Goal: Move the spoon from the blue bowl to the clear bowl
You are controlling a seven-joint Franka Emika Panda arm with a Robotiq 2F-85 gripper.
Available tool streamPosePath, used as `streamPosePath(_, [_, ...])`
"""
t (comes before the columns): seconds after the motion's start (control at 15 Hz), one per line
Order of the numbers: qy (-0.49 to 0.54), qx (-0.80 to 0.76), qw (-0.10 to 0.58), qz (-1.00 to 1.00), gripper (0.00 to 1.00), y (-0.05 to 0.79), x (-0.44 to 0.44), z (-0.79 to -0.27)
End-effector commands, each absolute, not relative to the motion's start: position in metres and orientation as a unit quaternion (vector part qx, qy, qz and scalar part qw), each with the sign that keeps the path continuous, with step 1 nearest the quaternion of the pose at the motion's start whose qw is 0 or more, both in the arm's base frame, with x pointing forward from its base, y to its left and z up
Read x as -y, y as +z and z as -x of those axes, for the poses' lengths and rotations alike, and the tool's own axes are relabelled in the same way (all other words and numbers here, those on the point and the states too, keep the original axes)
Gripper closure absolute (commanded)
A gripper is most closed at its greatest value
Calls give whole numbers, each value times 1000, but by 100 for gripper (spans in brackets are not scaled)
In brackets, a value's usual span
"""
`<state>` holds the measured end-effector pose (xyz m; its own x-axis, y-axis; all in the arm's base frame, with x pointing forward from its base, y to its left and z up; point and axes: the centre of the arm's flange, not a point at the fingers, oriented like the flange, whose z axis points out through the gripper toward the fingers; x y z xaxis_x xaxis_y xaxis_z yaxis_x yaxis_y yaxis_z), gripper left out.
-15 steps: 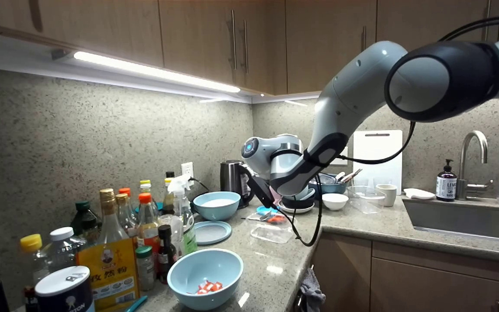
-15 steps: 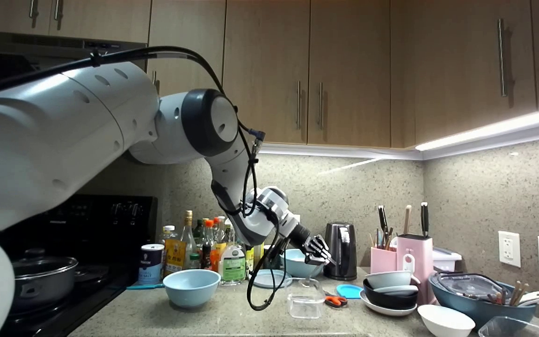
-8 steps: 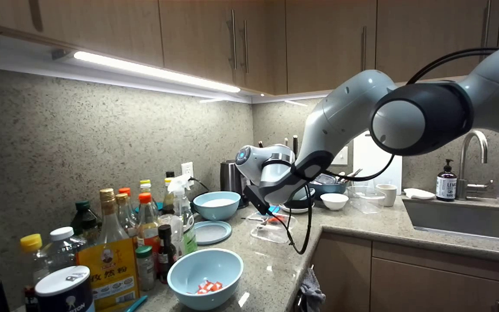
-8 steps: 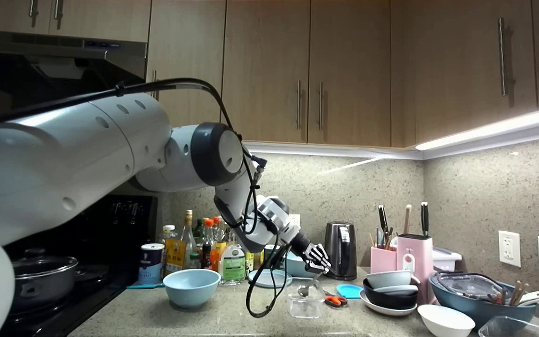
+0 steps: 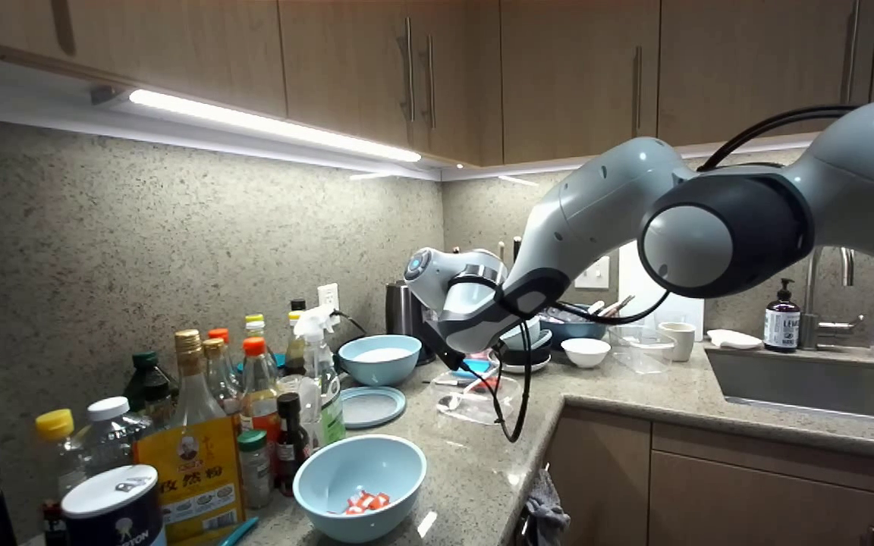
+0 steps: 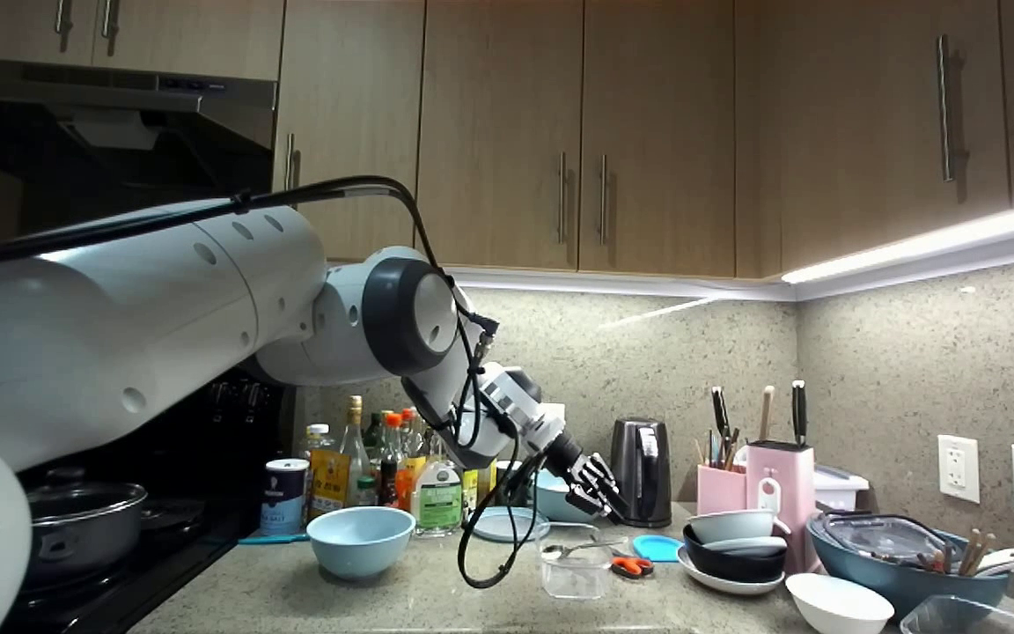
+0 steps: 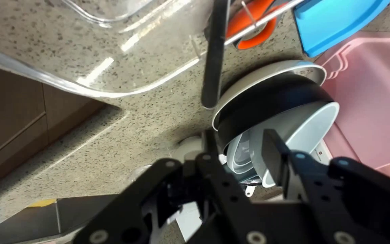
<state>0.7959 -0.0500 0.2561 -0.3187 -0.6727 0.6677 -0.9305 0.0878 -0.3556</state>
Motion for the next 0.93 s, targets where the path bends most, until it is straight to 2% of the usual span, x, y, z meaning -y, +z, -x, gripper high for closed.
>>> streamPosePath(0.0, [370,720,173,-562,28,273,52,-810])
streamPosePath(0.27, [365,725,170,-559,3,293,48,-801])
streamPosePath(0.4, [362,724,156,-566,0,308,38,-787])
streamPosePath(0.47, [379,726,157,-552,9,289,45,-802])
streamPosePath(0.6, [380,725,150,-554,0,298,37,-803])
streamPosePath(0.87, [380,725,149,-555,0,300,35,-803])
